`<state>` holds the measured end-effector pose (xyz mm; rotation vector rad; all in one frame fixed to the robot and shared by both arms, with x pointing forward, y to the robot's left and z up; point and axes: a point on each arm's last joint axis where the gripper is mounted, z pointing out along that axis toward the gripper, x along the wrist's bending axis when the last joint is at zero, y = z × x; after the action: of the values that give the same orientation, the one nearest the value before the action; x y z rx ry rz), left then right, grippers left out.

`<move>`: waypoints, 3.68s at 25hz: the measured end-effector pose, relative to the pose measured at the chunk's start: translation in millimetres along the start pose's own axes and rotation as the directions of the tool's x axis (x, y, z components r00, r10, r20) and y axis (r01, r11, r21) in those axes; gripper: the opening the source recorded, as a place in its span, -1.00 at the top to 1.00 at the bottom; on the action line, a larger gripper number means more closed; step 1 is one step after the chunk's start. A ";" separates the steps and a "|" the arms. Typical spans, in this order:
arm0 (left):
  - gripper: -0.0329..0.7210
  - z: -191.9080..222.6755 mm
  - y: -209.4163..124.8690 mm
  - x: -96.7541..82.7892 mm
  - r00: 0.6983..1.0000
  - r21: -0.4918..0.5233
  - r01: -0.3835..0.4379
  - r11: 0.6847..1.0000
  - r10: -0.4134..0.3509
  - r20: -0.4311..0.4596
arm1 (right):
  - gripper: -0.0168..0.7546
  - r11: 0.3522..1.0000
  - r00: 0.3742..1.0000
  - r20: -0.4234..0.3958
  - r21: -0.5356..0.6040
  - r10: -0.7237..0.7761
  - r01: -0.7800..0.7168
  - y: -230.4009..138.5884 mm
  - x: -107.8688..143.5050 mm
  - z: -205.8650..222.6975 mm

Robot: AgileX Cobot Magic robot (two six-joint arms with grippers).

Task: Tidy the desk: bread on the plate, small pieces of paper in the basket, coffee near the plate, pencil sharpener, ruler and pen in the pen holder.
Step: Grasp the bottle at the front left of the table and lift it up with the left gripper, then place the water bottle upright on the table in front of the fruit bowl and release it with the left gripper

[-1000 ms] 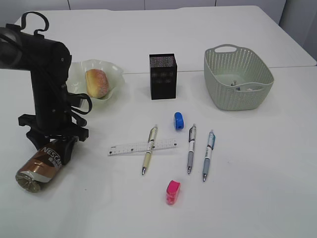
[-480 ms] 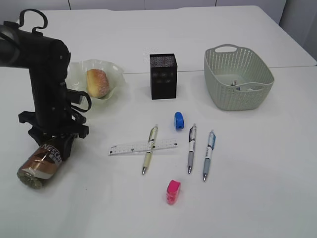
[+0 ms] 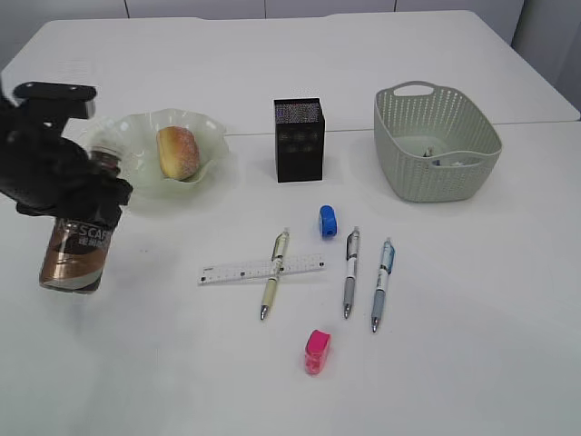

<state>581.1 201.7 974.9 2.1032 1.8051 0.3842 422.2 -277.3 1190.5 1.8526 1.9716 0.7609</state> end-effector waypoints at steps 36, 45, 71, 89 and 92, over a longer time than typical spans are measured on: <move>0.06 78.9 -60.6 14.2 0.992 -0.780 0.056 0.624 0.052 0.113 | -0.53 0.996 0.993 0.109 -0.081 -0.036 0.045 -12.9 -6.9 -28.0; 0.06 78.2 -44.2 18.5 0.994 -0.815 0.094 0.572 -0.012 0.106 | -0.53 0.996 0.993 0.115 -0.081 -0.038 0.047 -12.9 -7.4 -28.1; -0.13 95.4 -52.3 19.6 0.993 -0.789 0.111 0.605 -0.036 0.113 | -0.53 0.996 0.992 0.123 -0.082 -0.033 0.043 -12.9 -8.2 -28.2; -0.47 75.9 -39.6 18.4 0.990 -0.836 0.129 0.533 -0.028 0.135 | -0.53 0.995 0.991 0.124 -0.081 -0.040 0.050 -12.9 -8.2 -28.2; -0.48 64.8 -34.3 18.2 0.990 -0.854 0.132 0.504 -0.024 0.139 | -0.53 0.995 0.991 0.124 -0.081 -0.041 0.052 -12.9 -8.2 -28.2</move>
<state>580.3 219.0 901.4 1.2629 1.1969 0.9073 396.3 -289.9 1204.6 1.7555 1.8712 0.6882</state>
